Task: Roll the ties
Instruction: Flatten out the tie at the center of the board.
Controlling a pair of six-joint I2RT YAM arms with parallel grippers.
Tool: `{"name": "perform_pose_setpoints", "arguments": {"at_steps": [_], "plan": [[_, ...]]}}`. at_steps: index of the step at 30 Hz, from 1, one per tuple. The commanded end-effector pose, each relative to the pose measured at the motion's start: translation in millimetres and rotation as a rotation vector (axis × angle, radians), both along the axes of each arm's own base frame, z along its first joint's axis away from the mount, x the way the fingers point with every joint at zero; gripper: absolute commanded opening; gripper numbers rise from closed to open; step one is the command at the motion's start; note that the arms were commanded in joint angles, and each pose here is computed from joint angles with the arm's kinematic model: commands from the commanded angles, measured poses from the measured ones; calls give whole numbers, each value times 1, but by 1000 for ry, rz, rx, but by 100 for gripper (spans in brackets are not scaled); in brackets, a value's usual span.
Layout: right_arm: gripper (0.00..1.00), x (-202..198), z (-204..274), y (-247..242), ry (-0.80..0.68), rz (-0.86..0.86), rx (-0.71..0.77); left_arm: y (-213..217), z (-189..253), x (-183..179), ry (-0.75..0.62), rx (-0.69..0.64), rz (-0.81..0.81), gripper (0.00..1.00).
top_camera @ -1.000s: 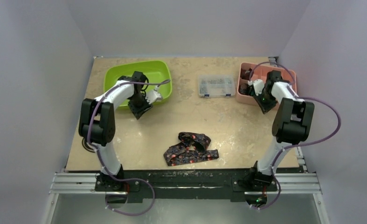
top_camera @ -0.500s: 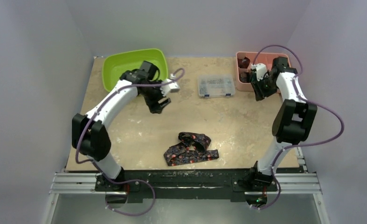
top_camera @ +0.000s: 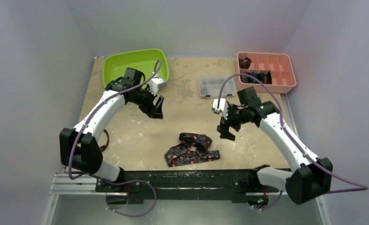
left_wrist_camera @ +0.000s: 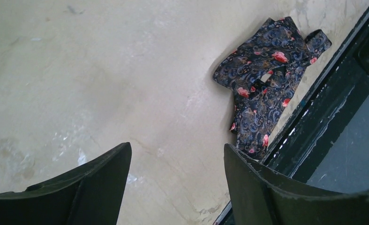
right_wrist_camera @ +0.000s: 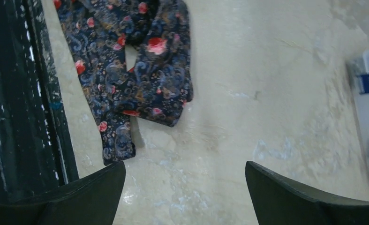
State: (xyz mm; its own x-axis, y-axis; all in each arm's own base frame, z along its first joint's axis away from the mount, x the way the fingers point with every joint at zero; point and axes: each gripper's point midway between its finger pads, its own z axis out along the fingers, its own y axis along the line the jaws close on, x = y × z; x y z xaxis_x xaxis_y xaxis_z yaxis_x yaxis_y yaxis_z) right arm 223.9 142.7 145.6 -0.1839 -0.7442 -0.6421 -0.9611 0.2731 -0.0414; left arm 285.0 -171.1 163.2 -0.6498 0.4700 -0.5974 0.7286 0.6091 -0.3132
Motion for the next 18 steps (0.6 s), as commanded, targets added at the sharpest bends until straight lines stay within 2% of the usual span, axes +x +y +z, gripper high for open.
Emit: {"name": "perform_pose_setpoints", "arguments": {"at_steps": [1, 6, 9, 13, 18], "plan": [[99, 16, -19, 36, -282, 251, -11, 25, 20, -2, 23, -44, 110, 71], [99, -1, -44, 80, -272, 487, -36, 47, 24, 0, 28, -51, 195, 71], [99, 3, -34, 110, -242, 493, 5, 53, 24, -4, 25, -46, 209, 71], [99, -7, -33, 127, -119, 458, 17, 59, 26, -8, 8, -38, 224, 71], [98, -1, -67, 136, -166, 370, -63, 62, 29, -6, 3, -58, 255, 71]]}}
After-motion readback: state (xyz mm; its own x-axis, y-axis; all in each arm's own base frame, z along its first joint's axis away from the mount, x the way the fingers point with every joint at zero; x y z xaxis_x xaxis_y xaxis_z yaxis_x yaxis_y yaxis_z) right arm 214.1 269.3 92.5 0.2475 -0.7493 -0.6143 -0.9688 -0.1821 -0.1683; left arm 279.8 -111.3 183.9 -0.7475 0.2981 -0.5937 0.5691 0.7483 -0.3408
